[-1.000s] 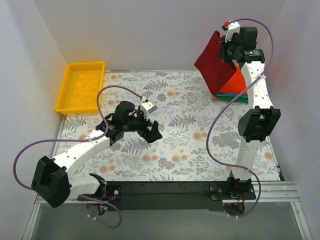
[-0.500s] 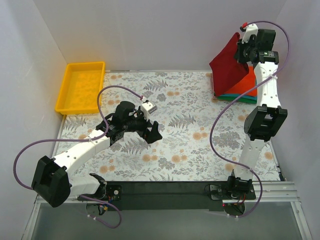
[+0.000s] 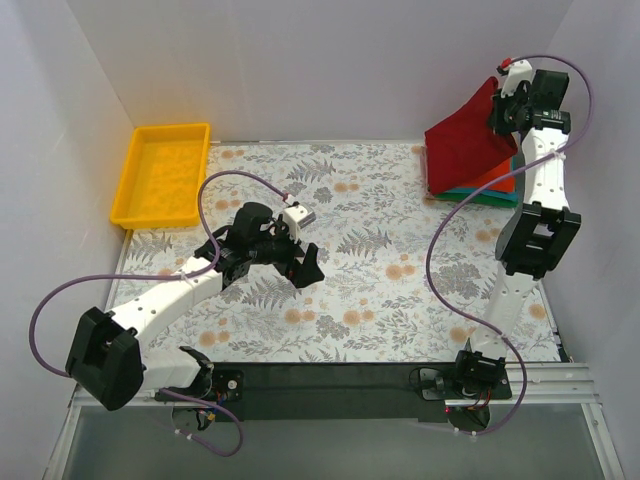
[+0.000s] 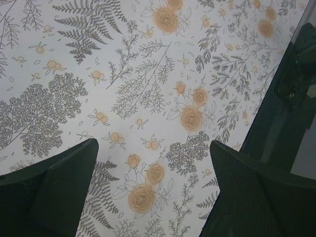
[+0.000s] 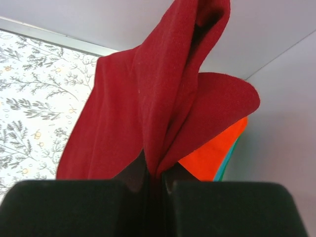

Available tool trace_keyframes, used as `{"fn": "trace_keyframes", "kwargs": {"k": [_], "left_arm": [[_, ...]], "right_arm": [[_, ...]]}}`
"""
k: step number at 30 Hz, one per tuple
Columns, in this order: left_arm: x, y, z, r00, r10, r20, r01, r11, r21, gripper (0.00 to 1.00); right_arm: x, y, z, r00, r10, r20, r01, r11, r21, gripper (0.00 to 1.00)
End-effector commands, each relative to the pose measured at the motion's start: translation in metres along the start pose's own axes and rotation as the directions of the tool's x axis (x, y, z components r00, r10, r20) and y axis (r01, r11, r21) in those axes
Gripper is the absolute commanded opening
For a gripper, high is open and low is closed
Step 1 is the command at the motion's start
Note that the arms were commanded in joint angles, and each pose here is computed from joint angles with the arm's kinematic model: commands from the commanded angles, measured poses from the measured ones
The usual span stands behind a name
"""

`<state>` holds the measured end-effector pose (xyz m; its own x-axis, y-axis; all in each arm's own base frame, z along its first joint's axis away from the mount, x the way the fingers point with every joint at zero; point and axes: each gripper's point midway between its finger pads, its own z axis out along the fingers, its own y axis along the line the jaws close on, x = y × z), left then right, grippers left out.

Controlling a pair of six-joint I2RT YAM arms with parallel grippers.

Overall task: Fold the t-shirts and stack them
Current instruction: Neatly place the folded tshirt to the corner

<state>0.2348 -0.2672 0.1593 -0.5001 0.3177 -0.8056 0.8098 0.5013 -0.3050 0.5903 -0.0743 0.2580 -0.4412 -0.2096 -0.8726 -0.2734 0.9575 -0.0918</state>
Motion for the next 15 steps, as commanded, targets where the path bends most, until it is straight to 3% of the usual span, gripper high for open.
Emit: {"fn": "trace_keyframes", "kwargs": {"k": [1,8,11,12,15], "left_arm": [[-0.014,-0.003,-0.002,1.000,0.022,0.017,-0.023,1.000,0.012,0.97],[-0.008,0.001,-0.002,1.000,0.024,-0.013,-0.024,1.000,-0.002,0.97],[-0.007,0.002,-0.003,0.999,0.026,-0.026,-0.026,1.000,-0.011,0.96],[-0.008,0.002,-0.003,0.999,0.030,-0.025,-0.030,0.999,-0.014,0.97],[-0.009,0.004,-0.004,0.999,0.034,-0.027,-0.034,0.999,-0.024,0.97]], "right_arm": [[-0.019,-0.022,0.002,0.993,-0.077,0.093,0.074,0.997,0.034,0.01],[0.009,-0.051,0.018,0.993,-0.090,0.074,0.086,0.995,0.060,0.01],[0.017,-0.062,0.024,0.991,-0.111,0.069,0.105,0.990,0.090,0.27],[0.019,-0.070,0.024,0.992,-0.113,0.057,0.105,0.987,0.125,0.47],[0.018,-0.080,0.024,0.992,-0.118,0.054,0.107,0.979,0.174,0.78]]}}
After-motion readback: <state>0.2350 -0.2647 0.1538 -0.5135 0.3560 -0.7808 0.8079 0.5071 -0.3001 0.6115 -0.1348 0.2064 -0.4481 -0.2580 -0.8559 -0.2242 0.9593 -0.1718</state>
